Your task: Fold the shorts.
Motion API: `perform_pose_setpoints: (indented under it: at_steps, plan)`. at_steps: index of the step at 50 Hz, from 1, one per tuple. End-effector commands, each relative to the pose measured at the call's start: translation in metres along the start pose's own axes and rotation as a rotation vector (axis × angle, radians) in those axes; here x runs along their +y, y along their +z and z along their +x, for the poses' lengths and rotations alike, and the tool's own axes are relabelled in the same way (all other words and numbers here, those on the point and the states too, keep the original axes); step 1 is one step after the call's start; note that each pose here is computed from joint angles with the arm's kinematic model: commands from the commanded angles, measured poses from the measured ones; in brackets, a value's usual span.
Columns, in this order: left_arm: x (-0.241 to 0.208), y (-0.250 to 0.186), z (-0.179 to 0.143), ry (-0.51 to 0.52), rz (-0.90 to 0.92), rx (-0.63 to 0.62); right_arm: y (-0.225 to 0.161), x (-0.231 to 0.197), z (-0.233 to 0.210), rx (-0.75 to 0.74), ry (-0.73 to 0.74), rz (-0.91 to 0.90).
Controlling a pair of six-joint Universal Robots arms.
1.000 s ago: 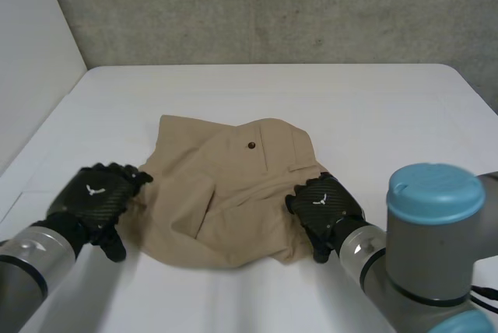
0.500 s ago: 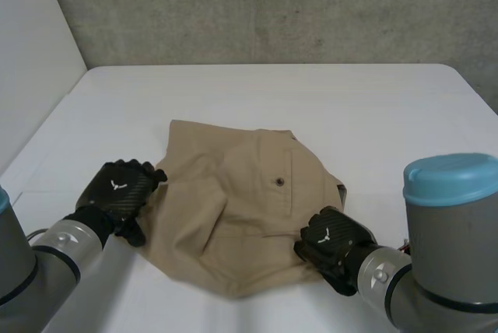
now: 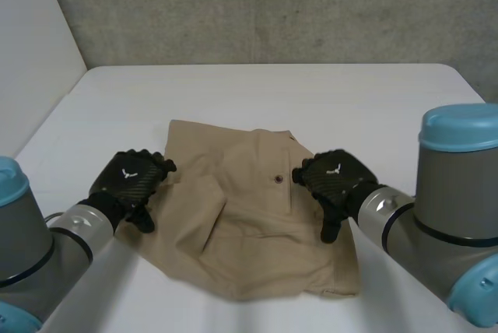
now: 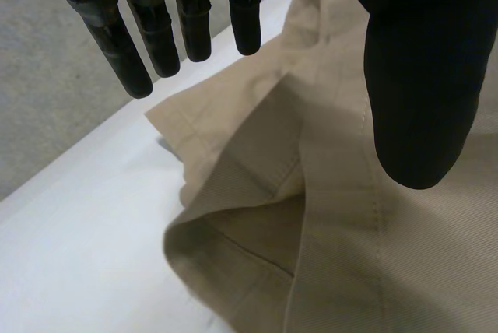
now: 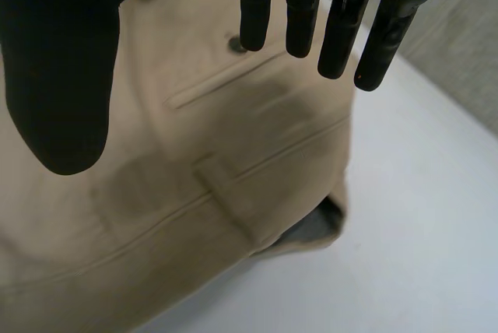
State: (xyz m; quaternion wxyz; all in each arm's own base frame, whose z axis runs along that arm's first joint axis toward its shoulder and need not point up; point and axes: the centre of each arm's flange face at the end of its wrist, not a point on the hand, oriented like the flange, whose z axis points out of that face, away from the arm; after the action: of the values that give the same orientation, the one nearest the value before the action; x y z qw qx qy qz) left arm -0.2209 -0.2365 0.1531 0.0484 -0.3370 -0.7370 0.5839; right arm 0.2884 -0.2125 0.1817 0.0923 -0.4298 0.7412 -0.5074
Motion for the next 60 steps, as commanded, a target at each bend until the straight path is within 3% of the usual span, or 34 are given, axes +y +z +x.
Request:
perform_pose_setpoints:
  at_steps: [1,17,23,29,35,40,53,60]
  plan:
    - [0.011,0.012,0.005,-0.007,-0.030,0.051,0.009,0.017,-0.008,-0.036,0.051,-0.059]
    - [0.018,0.017,0.008,0.063,-0.058,0.061,0.032,0.034,-0.010,-0.014,0.092,-0.036]
    - [-0.009,0.015,0.001,0.097,0.022,0.008,0.028,0.016,0.001,0.019,0.072,0.028]
    - [-0.095,-0.019,-0.033,0.141,0.278,-0.187,-0.008,-0.052,0.026,0.111,0.038,0.250]
    - [-0.155,-0.063,-0.051,0.122,0.498,-0.281,-0.040,-0.097,0.042,0.173,0.009,0.391]
    - [-0.168,-0.087,-0.052,0.079,0.533,-0.280,-0.071,-0.129,0.053,0.211,-0.011,0.469]
    - [-0.169,-0.105,-0.053,0.030,0.477,-0.288,-0.098,-0.161,0.069,0.249,-0.022,0.518]
    - [-0.217,-0.145,-0.065,-0.043,0.674,-0.349,-0.157,-0.209,0.079,0.333,-0.059,0.704]
